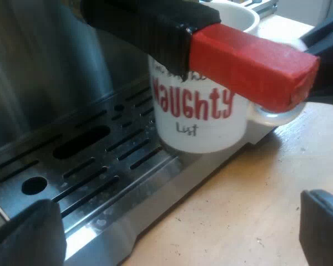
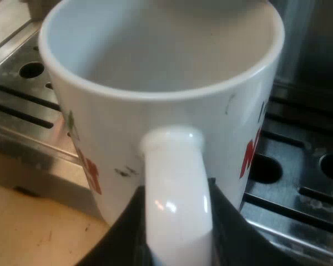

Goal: Place mug into machine

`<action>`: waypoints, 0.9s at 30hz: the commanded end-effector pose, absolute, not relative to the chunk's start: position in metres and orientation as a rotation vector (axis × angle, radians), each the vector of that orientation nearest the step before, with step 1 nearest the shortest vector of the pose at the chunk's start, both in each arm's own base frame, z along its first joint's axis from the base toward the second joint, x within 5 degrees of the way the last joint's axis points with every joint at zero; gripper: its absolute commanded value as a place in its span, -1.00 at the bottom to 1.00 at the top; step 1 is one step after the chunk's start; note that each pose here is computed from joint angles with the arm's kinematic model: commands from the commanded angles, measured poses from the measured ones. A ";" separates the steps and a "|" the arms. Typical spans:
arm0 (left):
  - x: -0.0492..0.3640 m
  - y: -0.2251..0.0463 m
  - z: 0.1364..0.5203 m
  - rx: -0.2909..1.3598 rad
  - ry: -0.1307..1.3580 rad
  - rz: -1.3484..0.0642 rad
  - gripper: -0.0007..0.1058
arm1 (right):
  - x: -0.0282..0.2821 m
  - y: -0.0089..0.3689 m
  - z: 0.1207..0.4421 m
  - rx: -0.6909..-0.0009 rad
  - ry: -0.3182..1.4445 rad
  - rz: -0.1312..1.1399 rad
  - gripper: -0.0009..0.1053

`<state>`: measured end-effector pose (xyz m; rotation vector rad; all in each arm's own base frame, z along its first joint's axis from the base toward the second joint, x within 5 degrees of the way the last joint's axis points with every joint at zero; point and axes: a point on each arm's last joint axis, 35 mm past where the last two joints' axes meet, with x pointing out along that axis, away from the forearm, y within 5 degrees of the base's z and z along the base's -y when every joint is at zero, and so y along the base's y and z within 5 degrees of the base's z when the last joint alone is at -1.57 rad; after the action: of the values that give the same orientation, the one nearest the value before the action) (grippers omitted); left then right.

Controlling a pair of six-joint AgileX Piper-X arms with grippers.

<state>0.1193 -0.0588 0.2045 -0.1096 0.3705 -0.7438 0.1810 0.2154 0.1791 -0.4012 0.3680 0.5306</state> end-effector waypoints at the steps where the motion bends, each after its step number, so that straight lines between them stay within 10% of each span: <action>1: 0.119 -0.060 0.206 -0.110 0.353 -0.754 0.65 | 0.188 0.225 0.191 -0.365 0.304 0.545 -0.98; 18: 0.119 -0.060 0.206 -0.110 0.353 -0.754 0.65 | 0.213 0.256 0.176 -0.374 0.296 0.502 -0.97; 27: 0.119 -0.060 0.206 -0.110 0.353 -0.754 0.65 | 0.214 0.256 0.176 -0.374 0.296 0.489 -0.06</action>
<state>0.1193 -0.0588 0.2045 -0.1095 0.3704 -0.7435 0.2110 0.2534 0.1677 -0.3901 0.3332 0.5036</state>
